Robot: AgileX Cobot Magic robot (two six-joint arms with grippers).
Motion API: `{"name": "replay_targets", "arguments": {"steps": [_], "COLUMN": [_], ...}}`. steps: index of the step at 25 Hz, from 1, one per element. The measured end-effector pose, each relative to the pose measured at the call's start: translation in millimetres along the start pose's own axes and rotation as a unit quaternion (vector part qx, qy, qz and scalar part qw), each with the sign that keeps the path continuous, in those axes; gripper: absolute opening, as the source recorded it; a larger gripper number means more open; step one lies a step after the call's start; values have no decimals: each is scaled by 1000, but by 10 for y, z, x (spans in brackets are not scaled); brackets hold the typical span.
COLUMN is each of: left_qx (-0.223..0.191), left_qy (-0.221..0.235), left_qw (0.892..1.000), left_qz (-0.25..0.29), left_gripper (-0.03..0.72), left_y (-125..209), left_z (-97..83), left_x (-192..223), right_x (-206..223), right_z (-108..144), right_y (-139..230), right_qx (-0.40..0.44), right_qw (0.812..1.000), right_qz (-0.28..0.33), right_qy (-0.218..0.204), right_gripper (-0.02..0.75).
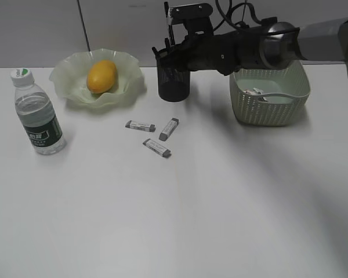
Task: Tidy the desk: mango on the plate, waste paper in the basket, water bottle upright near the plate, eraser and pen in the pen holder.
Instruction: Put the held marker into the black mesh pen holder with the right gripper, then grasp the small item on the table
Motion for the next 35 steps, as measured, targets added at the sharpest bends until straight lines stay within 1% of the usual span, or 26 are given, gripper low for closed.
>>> {"name": "replay_targets", "arguments": {"steps": [1,5,8,12,16,19,24,30,35], "left_qx": [0,0,0,0,0,0,0,0,0], "left_qy": [0,0,0,0,0,0,0,0,0], "left_qw": [1000,1000,1000,1000,1000,1000,1000,1000,1000], "left_qz": [0,0,0,0,0,0,0,0,0], "left_gripper": [428,428,428,428,428,428,428,428,428], "left_y": [0,0,0,0,0,0,0,0,0], "left_z": [0,0,0,0,0,0,0,0,0], "left_x": [0,0,0,0,0,0,0,0,0], "right_x": [0,0,-3,-56,-189,-348,-706,-1133,-1426], "right_z": [2,4,2,6,32,58,91,72,36], "right_y": [-3,-3,0,-47,-224,-408,-703,-792,-728], "right_qx": [-6,-13,-14,-17,-15,-15,-14,-12,-23], "right_qw": [1000,1000,1000,1000,1000,1000,999,992,980], "right_qz": [-1,-1,1,11,11,14,36,113,188], "right_qy": [-1,-1,-1,3,5,9,20,46,66], "right_gripper": [172,358,405,419,419,419,419,419,419]}}
Point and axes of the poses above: a point on each arm's last joint axis where the gripper is mounted, x pointing out along that axis toward the gripper, z along the wrist's bending axis when the last joint is at zero, y = z × x, the point moved 6 cm from there along x, pointing out along that axis toward the gripper, and after that the axes turned 9 degrees about x, right-handed, at the moved point
